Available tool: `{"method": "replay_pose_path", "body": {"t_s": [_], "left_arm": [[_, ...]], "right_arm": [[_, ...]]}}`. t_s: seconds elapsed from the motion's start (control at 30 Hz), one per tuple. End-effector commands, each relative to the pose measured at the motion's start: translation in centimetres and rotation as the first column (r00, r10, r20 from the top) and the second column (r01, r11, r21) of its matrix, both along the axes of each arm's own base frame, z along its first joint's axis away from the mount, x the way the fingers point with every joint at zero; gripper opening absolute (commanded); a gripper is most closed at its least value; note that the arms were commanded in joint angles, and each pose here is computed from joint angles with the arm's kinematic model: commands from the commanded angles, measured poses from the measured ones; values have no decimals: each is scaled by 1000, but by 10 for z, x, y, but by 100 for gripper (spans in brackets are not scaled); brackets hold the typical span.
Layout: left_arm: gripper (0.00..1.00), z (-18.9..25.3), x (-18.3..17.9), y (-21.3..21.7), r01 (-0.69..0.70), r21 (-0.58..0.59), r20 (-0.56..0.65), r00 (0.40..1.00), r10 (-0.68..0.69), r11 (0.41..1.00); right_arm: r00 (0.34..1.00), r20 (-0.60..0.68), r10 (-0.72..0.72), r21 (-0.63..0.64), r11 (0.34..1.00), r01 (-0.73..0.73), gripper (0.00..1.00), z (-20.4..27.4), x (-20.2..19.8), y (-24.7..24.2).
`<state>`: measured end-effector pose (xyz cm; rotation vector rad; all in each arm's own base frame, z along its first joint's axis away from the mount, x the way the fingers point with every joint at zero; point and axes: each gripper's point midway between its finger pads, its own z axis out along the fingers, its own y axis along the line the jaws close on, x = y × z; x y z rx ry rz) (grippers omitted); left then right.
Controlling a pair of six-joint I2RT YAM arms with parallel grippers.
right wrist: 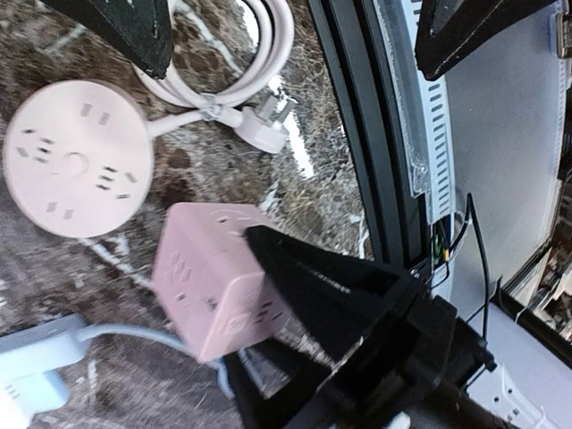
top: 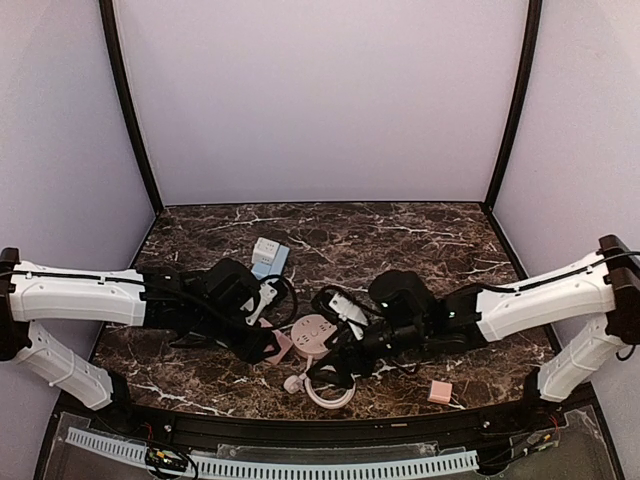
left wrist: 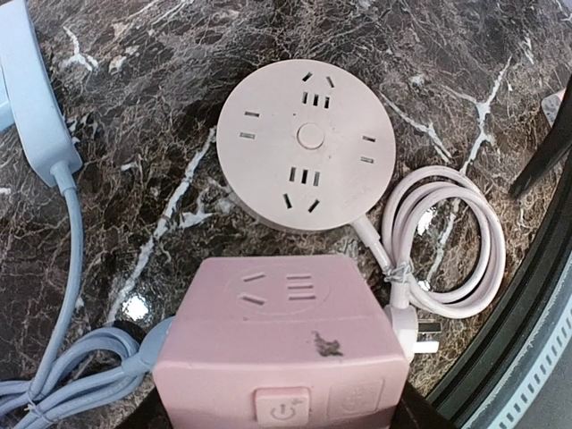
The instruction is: Insert the plug
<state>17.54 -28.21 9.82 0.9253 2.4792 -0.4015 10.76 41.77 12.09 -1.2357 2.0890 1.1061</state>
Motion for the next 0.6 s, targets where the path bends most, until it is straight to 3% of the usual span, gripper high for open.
{"method": "replay_pose_path", "body": {"t_s": [0.0,0.2,0.57], "left_arm": [[1,24,8,0,49,24,62,997,-50,999],[1,30,20,-4,81,105,77,993,-89,991],[1,20,27,-26,162,175,-29,987,-159,971]], "right_arm": [[969,122,-216,-18,975,220,96,17,36,-50],[918,141,-370,58,929,365,99,37,63,-104],[889,174,-424,37,905,424,99,34,75,-130]]}}
